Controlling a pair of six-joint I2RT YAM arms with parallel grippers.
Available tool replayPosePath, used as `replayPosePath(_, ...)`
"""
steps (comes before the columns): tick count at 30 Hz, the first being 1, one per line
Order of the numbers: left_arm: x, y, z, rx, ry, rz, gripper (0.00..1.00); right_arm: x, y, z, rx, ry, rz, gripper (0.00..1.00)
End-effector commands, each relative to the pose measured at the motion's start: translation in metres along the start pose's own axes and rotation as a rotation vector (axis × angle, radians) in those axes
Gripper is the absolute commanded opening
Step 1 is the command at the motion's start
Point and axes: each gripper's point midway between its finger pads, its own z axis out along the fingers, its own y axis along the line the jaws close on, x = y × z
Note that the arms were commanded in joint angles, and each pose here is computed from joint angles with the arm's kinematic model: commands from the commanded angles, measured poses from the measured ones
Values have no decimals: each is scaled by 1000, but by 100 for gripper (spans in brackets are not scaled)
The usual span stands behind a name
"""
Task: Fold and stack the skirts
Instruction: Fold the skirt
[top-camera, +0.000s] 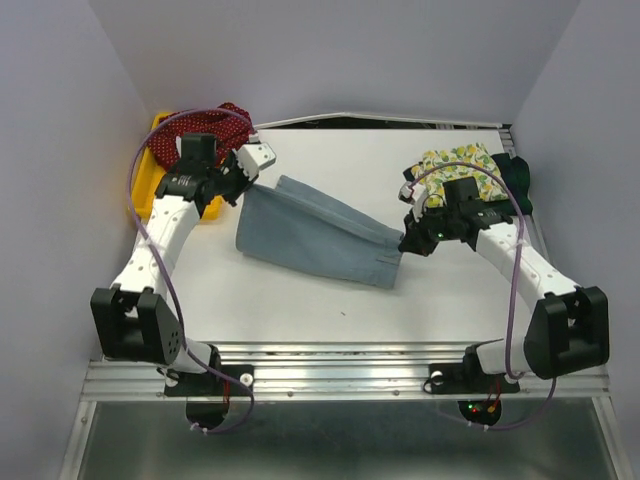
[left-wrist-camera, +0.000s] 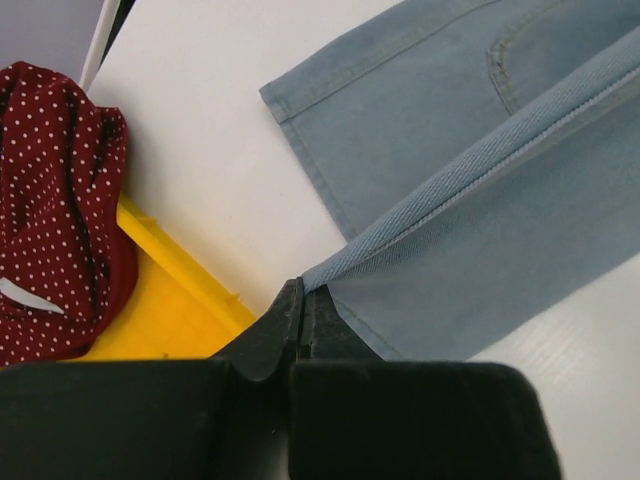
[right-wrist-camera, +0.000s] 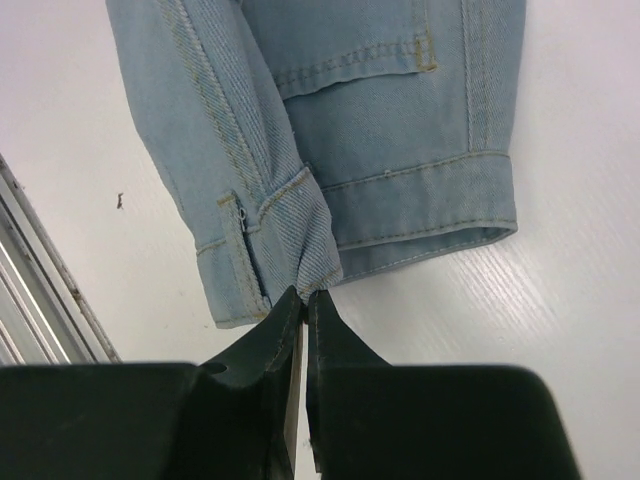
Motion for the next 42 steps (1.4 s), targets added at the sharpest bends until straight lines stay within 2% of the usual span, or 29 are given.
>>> replayPosePath(1, -35, 56, 9, -150, -55, 22, 0, -4, -31, 0, 65, 42, 3, 1)
replayPosePath(6, -32, 80, 60, -137, -25, 2, 0, -9, -74, 11, 67, 74, 58, 1)
replayPosePath(8, -31, 87, 77, -144, -13, -6, 0, 6, -87, 23, 32, 125, 117, 1)
replayPosePath(9, -21, 85, 100, -118, 13, -20, 0, 9, -90, 28, 22, 141, 123, 1)
replayPosePath(11, -28, 94, 115, -127, -2, -39, 1, 10, -101, 33, 14, 156, 153, 1)
replayPosePath(12, -15, 91, 138, -106, 25, -56, 4, 21, -105, 43, -3, 188, 186, 3)
replayPosePath(13, -20, 99, 144, -124, 18, -65, 13, 21, -109, 45, -2, 195, 191, 13)
replayPosePath(14, -7, 95, 164, -103, 45, -78, 19, 25, -114, 46, 0, 201, 203, 21)
replayPosePath(15, -11, 98, 169, -107, 40, -75, 29, 29, -115, 49, -6, 218, 209, 30)
replayPosePath(16, -9, 99, 174, -107, 46, -78, 35, 31, -114, 50, -13, 222, 218, 40)
replayPosePath(17, -3, 99, 180, -108, 64, -87, 39, 28, -115, 49, -10, 218, 217, 57)
replayPosePath(18, -3, 98, 180, -106, 70, -90, 45, 26, -115, 48, -8, 217, 221, 61)
replayPosePath(19, -5, 100, 177, -111, 71, -90, 56, 23, -115, 45, -1, 215, 225, 65)
replayPosePath(20, -5, 100, 174, -117, 76, -92, 65, 18, -117, 43, 9, 207, 221, 85)
replayPosePath(21, -15, 103, 161, -137, 57, -91, 73, 15, -118, 40, 23, 204, 223, 87)
replayPosePath(23, -12, 94, 149, -135, 66, -102, 76, 3, -120, 34, 50, 181, 213, 88)
replayPosePath(24, -28, 97, 127, -166, 31, -93, 76, -5, -121, 31, 60, 164, 222, 87)
replayPosePath(25, -17, 85, 122, -152, 50, -106, 76, -13, -123, 28, 74, 141, 219, 85)
replayPosePath(27, -25, 74, 94, -154, 30, -107, 76, -24, -123, 25, 87, 109, 246, 79)
replayPosePath(29, -13, 47, 80, -97, 59, -107, 73, -35, -121, 24, 82, 72, 266, 73)
replayPosePath(30, 10, 26, 80, -45, 116, -130, 70, -36, -120, 25, 75, 63, 282, 72)
replayPosePath(36, 67, -43, 74, 101, 219, -199, 63, -46, -126, 39, 78, 16, 353, 72)
replayPosePath(42, 81, -63, 90, 144, 260, -268, 62, -28, -111, 63, -6, 64, 471, 66)
